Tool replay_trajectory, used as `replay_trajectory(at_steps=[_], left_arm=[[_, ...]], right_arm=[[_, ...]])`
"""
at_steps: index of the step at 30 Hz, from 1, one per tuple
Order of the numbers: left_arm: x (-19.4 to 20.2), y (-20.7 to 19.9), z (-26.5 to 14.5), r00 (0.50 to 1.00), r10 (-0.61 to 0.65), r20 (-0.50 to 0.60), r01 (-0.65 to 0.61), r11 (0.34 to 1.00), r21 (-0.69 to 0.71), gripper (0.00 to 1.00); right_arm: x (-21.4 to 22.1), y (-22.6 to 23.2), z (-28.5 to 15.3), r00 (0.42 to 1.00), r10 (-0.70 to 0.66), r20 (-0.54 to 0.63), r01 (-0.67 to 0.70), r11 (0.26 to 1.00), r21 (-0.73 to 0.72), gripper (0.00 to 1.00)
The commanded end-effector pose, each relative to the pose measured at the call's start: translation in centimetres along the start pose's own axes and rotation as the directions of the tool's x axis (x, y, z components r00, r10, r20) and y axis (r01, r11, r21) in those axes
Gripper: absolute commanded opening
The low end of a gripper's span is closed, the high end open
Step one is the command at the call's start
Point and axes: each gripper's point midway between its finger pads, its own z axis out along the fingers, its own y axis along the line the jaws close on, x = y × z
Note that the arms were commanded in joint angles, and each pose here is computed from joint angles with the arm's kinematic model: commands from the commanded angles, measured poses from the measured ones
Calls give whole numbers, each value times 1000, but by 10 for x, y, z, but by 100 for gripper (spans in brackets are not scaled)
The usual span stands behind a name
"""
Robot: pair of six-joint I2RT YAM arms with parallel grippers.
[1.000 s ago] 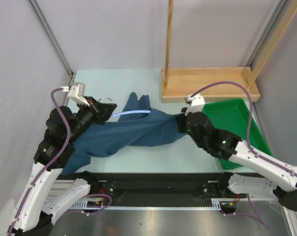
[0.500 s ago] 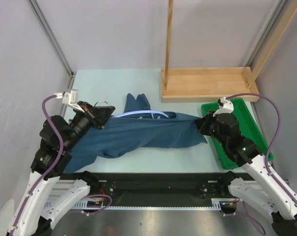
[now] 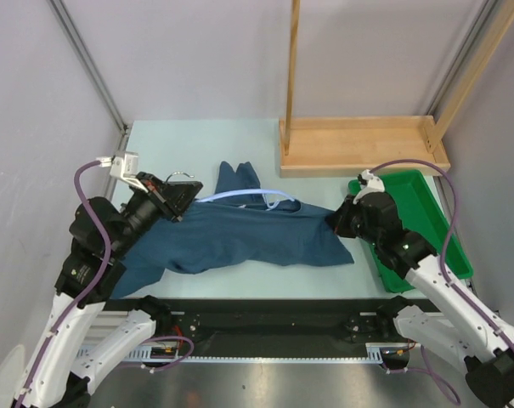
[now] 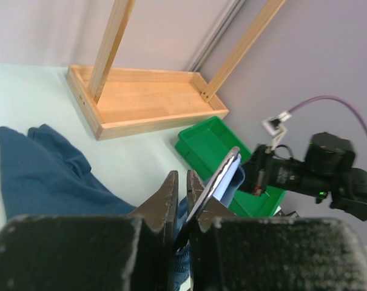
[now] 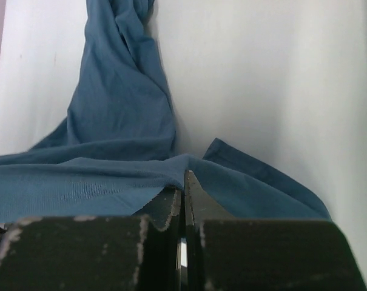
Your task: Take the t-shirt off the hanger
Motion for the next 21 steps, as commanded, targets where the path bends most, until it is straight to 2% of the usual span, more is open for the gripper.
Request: replay_trajectory(at_steps=[1, 4, 9, 11, 12, 13, 14, 18, 21], left_arm=[[-65, -42, -24, 969, 11, 247, -46, 990, 135, 0], [-72, -45, -26, 963, 4, 270, -44, 989, 143, 0], [-68, -56, -5, 979, -38, 201, -4, 979, 203, 0], [-65, -61, 3, 984, -55, 169, 14, 971, 237, 0], [-60, -59, 13, 988, -68, 140, 34, 971, 235, 0], [-57, -58, 17, 990, -68, 121, 37, 971, 237, 0], [-56, -59, 20, 992, -68, 105, 41, 971, 237, 0], [-43, -46, 34, 998, -58, 30, 52, 983, 175, 1], [-38, -44, 38, 998, -58, 12, 56, 983, 173, 0]], right_arm=[[13, -4, 14, 998, -29, -51, 29, 1000, -4, 0], [24, 14, 20, 996, -34, -82, 28, 997, -73, 0], [42, 59, 32, 987, -103, -122, 80, 981, -176, 0], [53, 68, 36, 972, -179, -152, 152, 973, -174, 28], [48, 76, 40, 966, -205, -156, 179, 970, -163, 45], [45, 71, 42, 959, -241, -152, 225, 967, -119, 67], [48, 65, 39, 947, -266, -177, 255, 963, -87, 76], [26, 56, 19, 954, -277, -116, 270, 960, -70, 92], [12, 48, 3, 967, -245, -65, 241, 968, -69, 95]])
